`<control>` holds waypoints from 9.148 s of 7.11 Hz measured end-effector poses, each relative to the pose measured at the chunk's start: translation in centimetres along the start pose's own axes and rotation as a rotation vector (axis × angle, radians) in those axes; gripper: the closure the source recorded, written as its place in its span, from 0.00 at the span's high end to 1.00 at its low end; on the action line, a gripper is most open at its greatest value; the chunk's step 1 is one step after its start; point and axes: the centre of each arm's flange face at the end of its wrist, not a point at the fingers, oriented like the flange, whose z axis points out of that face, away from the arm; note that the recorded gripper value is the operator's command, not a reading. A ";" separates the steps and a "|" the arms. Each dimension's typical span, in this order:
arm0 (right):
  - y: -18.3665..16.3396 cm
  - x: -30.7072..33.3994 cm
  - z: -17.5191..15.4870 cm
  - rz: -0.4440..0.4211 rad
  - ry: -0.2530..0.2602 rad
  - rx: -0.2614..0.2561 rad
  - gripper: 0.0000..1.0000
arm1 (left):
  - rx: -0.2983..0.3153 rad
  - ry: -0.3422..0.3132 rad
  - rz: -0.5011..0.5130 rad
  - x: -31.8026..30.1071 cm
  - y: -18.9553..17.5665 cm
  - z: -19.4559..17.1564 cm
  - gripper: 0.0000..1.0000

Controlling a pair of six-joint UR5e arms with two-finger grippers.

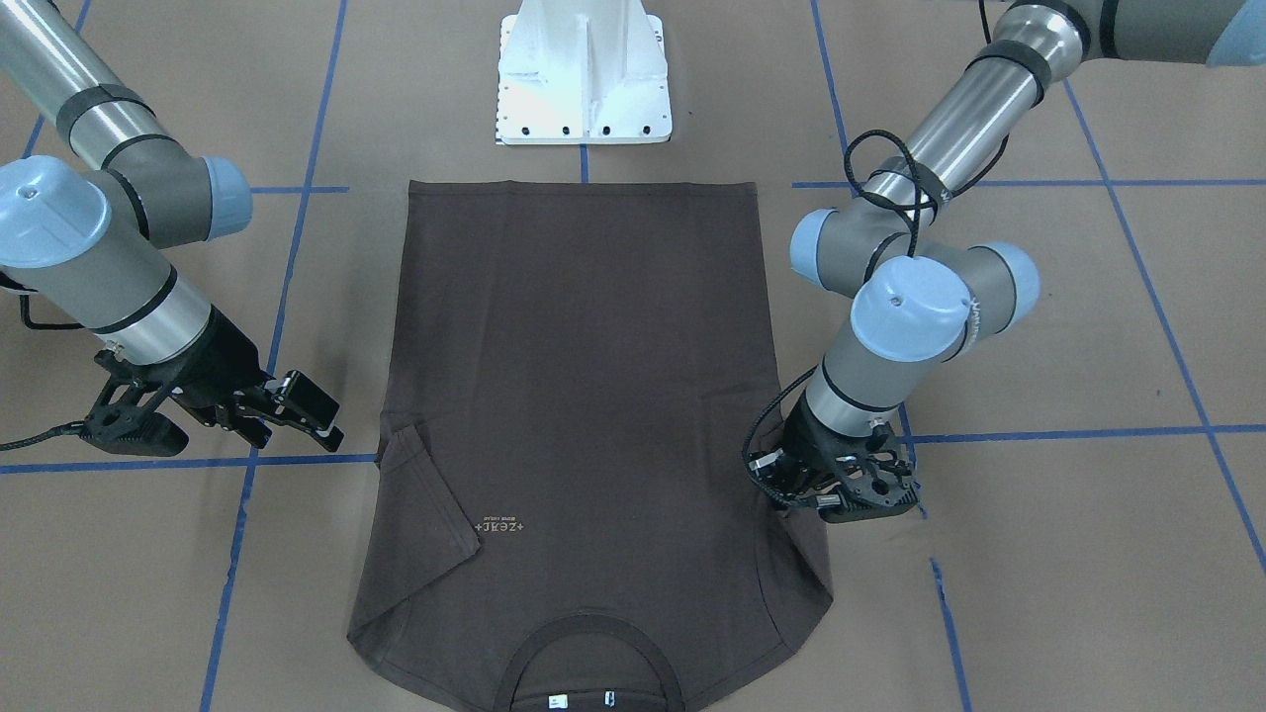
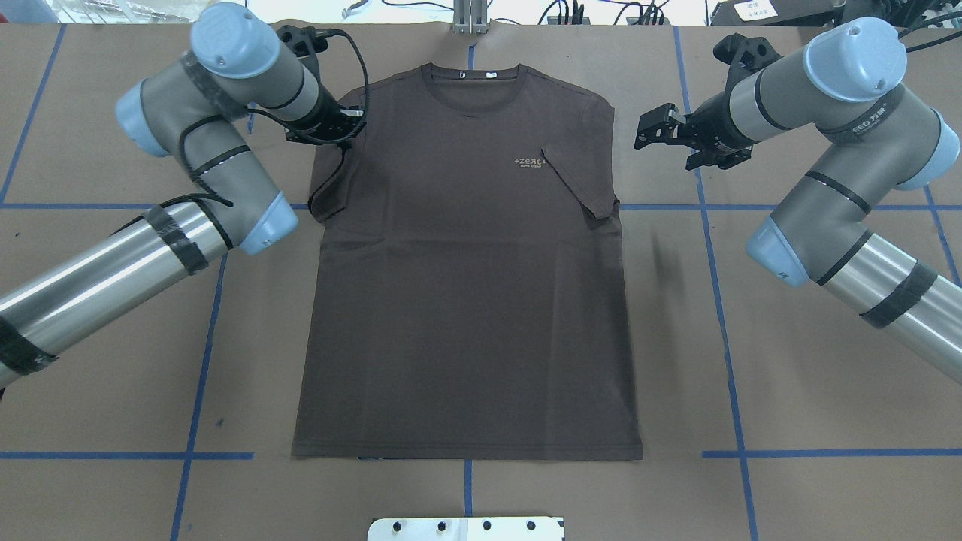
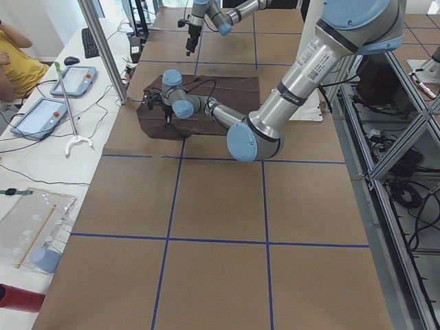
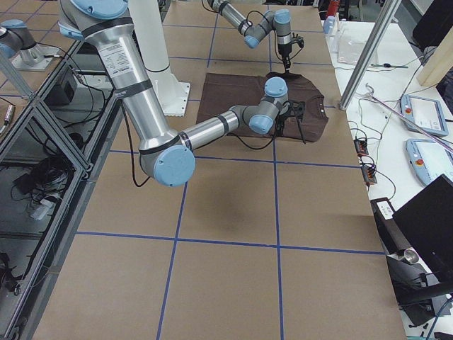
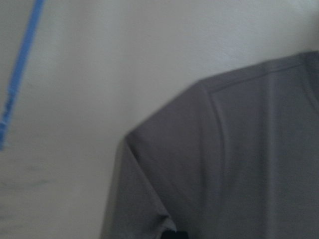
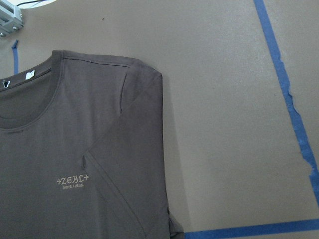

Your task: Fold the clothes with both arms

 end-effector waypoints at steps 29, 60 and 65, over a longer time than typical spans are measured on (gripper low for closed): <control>44.2 0.7 1.5 0.340 0.304 0.139 0.00 | -0.021 0.119 -0.023 2.0 14.8 -5.9 0.70; 43.5 -1.3 -1.9 0.357 0.245 0.108 0.00 | -0.247 -0.201 -0.162 -7.7 42.6 -7.0 0.00; 44.4 -1.7 -3.8 0.350 0.231 0.067 0.00 | -0.267 -0.076 -0.179 -4.2 41.9 -14.6 0.00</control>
